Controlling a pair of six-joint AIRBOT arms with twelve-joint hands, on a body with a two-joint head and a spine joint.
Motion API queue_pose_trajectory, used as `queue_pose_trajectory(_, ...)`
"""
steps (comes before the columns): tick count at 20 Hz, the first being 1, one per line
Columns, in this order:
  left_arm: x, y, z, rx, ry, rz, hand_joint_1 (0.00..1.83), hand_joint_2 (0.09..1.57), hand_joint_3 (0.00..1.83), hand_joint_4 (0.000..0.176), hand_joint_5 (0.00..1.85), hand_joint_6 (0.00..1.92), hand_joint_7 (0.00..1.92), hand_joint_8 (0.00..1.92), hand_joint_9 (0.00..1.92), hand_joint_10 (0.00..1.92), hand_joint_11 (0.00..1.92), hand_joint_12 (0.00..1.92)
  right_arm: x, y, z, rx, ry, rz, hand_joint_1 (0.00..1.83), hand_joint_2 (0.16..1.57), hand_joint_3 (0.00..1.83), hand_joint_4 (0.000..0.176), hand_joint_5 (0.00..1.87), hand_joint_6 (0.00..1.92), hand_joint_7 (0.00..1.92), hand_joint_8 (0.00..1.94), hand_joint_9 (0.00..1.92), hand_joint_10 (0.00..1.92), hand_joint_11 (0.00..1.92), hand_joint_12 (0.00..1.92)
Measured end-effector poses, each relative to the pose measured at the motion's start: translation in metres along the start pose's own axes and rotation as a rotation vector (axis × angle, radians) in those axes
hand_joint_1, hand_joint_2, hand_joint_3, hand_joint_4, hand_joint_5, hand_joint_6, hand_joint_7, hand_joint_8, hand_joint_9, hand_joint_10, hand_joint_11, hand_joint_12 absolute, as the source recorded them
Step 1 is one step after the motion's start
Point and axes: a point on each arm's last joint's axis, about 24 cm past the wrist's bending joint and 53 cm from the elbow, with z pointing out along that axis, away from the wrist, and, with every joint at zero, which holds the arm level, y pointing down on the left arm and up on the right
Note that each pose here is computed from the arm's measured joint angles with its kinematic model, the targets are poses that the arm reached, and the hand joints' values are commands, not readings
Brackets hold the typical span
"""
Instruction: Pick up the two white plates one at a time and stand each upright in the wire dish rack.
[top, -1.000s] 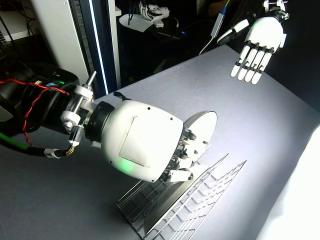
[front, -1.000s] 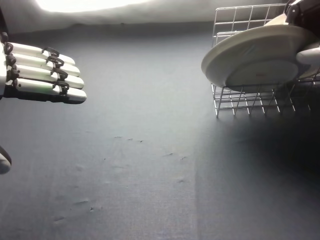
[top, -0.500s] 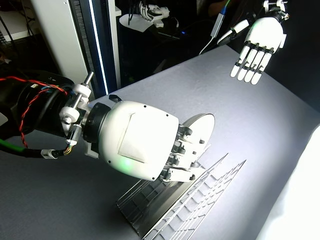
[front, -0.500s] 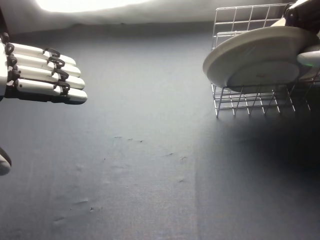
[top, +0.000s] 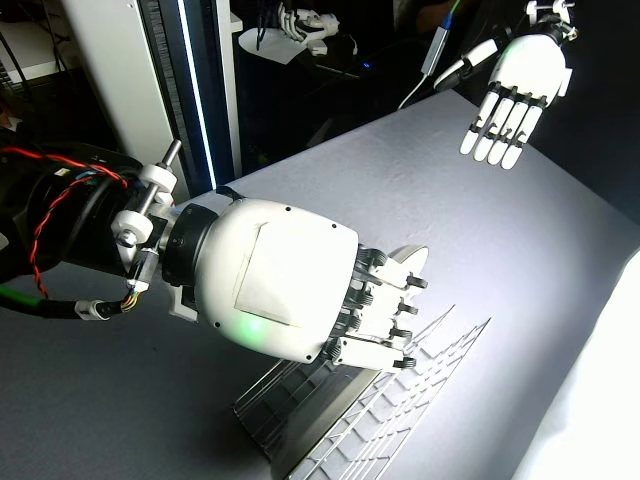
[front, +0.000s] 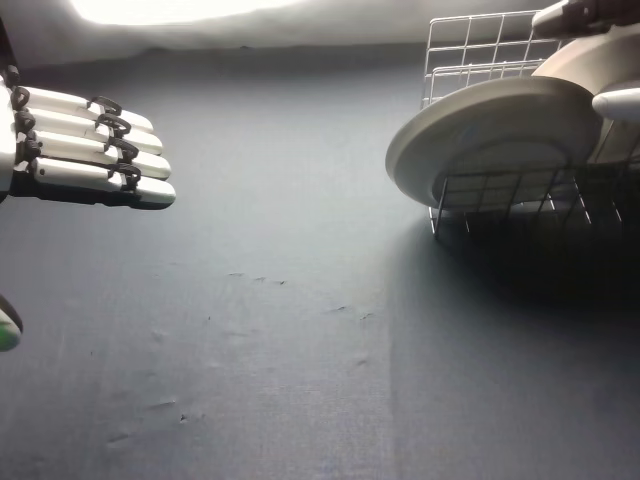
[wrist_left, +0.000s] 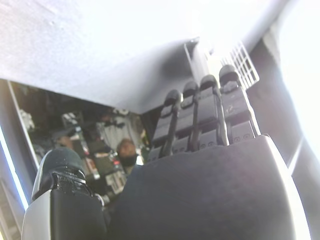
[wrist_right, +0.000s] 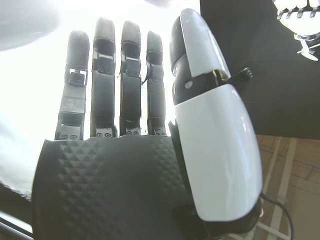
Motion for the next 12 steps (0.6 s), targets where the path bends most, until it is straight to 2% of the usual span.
queue_pose_trajectory(1,0.001,0.002,-0.001,-0.006,0.002,0.002,0.00,0.98,0.00,0.000,0.01,0.00,0.00,0.00,0.00,0.00,0.00,0.00,0.001,0.001,0.000,-0.004,0.005,-0.008,1.13,1.11,0.00,0.000,0.49,0.00,0.47,0.00,0.45,0.00,0.00,1.10)
queue_pose_trajectory(3,0.000,0.002,-0.001,-0.007,0.000,0.001,0.00,0.99,0.00,0.000,0.00,0.00,0.00,0.00,0.00,0.00,0.00,0.00,0.008,0.005,0.000,-0.023,0.032,-0.045,1.04,1.11,0.00,0.000,0.39,0.00,0.37,0.00,0.33,0.00,0.00,0.88)
queue_pose_trajectory(5,-0.001,0.002,-0.001,-0.005,-0.004,-0.001,0.00,1.01,0.01,0.000,0.00,0.00,0.00,0.00,0.00,0.00,0.00,0.00,0.016,0.012,-0.001,-0.053,0.064,-0.090,0.95,1.04,0.00,0.000,0.24,0.00,0.20,0.00,0.16,0.00,0.00,0.47)
queue_pose_trajectory(6,-0.001,0.002,-0.001,-0.006,-0.004,-0.001,0.00,0.98,0.00,0.000,0.00,0.00,0.00,0.00,0.00,0.00,0.00,0.00,0.022,0.017,-0.001,-0.075,0.085,-0.119,0.94,0.99,0.00,0.000,0.12,0.00,0.07,0.01,0.05,0.01,0.00,0.18)
queue_pose_trajectory(7,-0.001,0.002,-0.001,-0.008,-0.004,-0.001,0.00,0.98,0.00,0.000,0.00,0.00,0.00,0.00,0.00,0.00,0.00,0.00,0.026,0.021,-0.002,-0.095,0.102,-0.144,0.91,0.95,0.00,0.000,0.03,0.00,0.01,0.00,0.01,0.00,0.00,0.03)
queue_pose_trajectory(8,-0.001,0.002,-0.001,-0.007,-0.003,-0.001,0.00,0.97,0.00,0.000,0.00,0.00,0.00,0.00,0.00,0.00,0.00,0.00,0.031,0.025,-0.003,-0.117,0.121,-0.171,0.79,0.91,0.00,0.000,0.01,0.00,0.00,0.00,0.00,0.00,0.00,0.01)
queue_pose_trajectory(12,0.000,0.002,0.000,-0.006,-0.002,0.001,0.00,0.97,0.00,0.000,0.00,0.00,0.00,0.00,0.00,0.00,0.00,0.00,0.057,0.045,-0.011,-0.226,0.213,-0.291,0.79,0.80,0.00,0.000,0.00,0.00,0.00,0.00,0.00,0.00,0.00,0.00)
